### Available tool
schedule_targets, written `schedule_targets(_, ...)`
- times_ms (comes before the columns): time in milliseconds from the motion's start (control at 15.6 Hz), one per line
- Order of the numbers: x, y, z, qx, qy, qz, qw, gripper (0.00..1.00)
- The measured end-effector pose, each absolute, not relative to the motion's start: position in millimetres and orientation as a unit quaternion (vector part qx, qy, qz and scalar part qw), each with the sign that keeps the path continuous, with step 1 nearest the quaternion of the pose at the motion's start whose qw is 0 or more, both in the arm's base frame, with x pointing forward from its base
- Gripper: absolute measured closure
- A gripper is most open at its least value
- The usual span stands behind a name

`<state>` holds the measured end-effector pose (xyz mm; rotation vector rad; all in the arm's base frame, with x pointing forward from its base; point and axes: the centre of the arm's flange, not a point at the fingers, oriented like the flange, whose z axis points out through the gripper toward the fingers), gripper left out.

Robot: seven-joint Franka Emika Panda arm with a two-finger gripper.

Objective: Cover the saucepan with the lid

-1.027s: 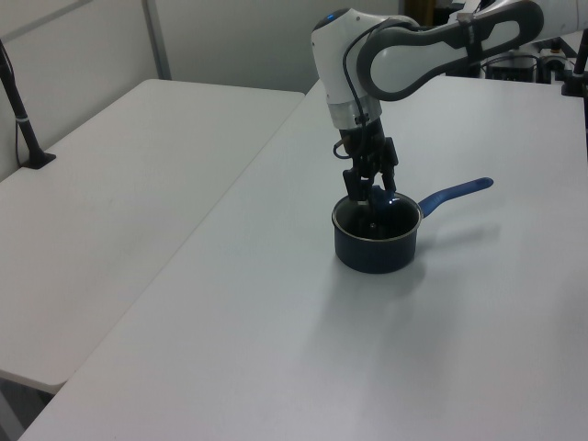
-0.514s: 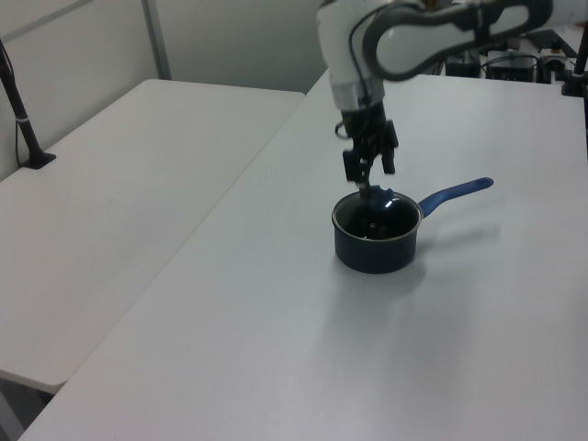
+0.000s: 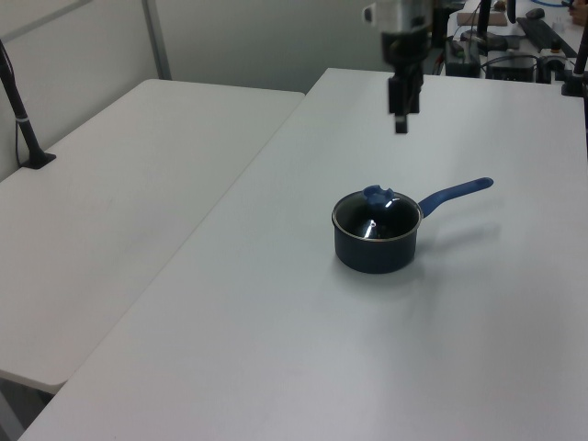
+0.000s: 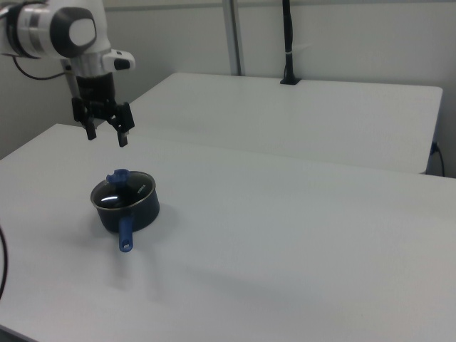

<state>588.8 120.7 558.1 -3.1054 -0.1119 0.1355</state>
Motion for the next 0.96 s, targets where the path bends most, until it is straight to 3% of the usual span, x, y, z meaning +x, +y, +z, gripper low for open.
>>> schedule_targets(321,559,68,601,-0.998,-0.052,0.038,0.016,0.00)
schedule_targets(963,561,-4,603,-0.998,-0.042,0.035,0.018,0.00)
